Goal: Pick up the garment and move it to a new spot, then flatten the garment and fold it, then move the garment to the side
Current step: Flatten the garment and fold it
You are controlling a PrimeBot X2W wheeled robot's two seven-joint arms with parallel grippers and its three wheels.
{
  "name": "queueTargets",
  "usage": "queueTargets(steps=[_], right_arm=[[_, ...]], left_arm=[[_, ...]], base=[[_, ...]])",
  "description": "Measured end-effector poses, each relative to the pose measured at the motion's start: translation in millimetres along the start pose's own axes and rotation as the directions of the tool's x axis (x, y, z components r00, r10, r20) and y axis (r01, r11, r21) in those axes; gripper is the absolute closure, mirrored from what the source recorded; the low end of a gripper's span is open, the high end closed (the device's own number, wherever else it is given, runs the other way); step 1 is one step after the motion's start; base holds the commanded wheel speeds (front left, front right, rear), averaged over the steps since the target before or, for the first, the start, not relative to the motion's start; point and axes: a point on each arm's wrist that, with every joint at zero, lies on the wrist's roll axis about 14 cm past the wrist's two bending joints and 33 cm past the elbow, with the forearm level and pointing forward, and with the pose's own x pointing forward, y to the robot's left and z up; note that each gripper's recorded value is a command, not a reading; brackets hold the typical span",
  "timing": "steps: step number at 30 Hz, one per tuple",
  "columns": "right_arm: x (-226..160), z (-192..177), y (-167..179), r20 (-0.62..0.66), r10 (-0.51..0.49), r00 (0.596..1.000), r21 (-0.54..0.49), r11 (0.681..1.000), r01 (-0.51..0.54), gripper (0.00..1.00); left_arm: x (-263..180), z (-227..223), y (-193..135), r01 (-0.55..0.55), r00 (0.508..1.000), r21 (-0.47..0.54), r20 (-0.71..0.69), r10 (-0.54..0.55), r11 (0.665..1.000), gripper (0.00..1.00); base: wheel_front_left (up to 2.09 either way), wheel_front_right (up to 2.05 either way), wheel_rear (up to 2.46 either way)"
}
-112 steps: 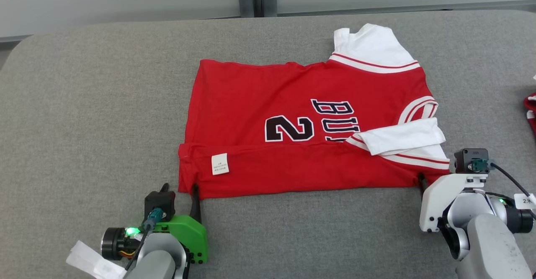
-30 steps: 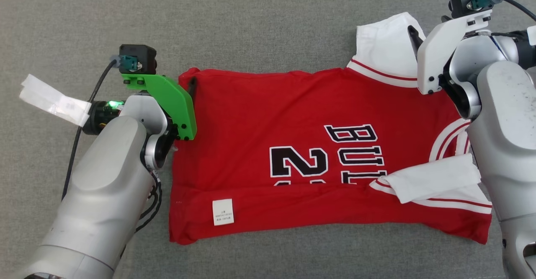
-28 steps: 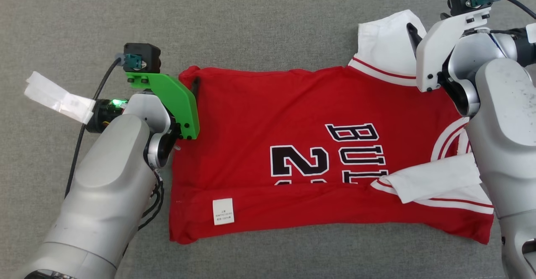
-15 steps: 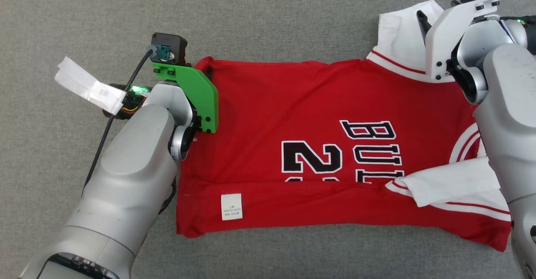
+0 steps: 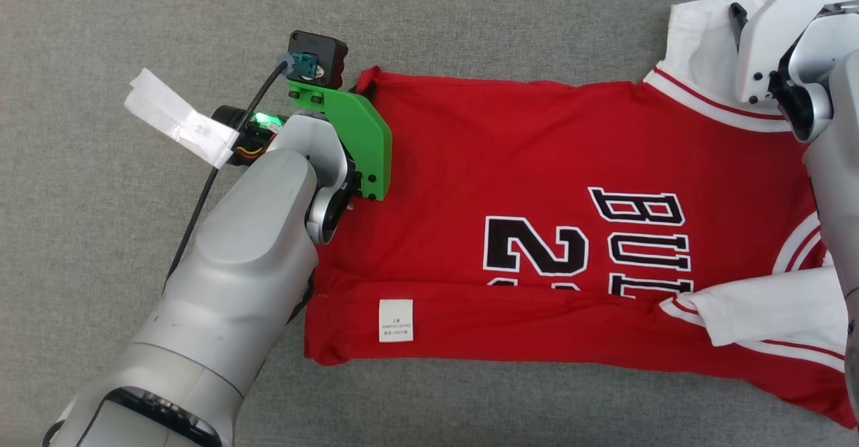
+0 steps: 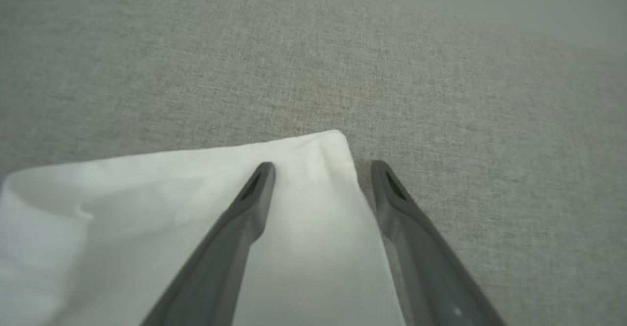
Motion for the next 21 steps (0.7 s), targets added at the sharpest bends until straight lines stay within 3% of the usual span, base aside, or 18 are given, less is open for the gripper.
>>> queueTargets(steps=[6,7,8,16,21], right_arm=[[12.9,-12.3,4.5,-0.067,0.004,0.998,-0.014,1.000,-0.005,0.00],[13.6,-12.7,5.5,-0.079,0.005,0.997,-0.023,1.000,-0.007,0.85],[13.3,-12.8,4.8,-0.083,0.001,0.997,-0.035,0.999,-0.004,1.00],[-1.2,15.5,-13.1,0.092,-0.042,0.995,-0.046,0.998,0.047,1.00],[-21.2,44.1,-16.4,0.247,-0.056,0.967,0.017,0.998,0.054,1.00]], left_arm=[[3.4,-1.4,2.0,0.003,1.000,-0.005,0.005,-0.003,1.000,1.00],[3.6,-1.1,2.2,0.003,1.000,-0.007,0.007,-0.003,1.000,1.00],[3.6,0.0,2.0,0.004,1.000,-0.011,0.013,-0.004,1.000,1.00],[-1.4,16.0,8.1,-0.040,0.994,-0.041,0.097,0.044,0.998,1.00],[-10.3,29.0,12.6,-0.065,0.984,-0.049,0.165,0.072,0.997,1.00]], base=[[0.00,0.00,0.00],[0.00,0.00,0.00],[0.00,0.00,0.00],[0.00,0.00,0.00],[0.00,0.00,0.00]])
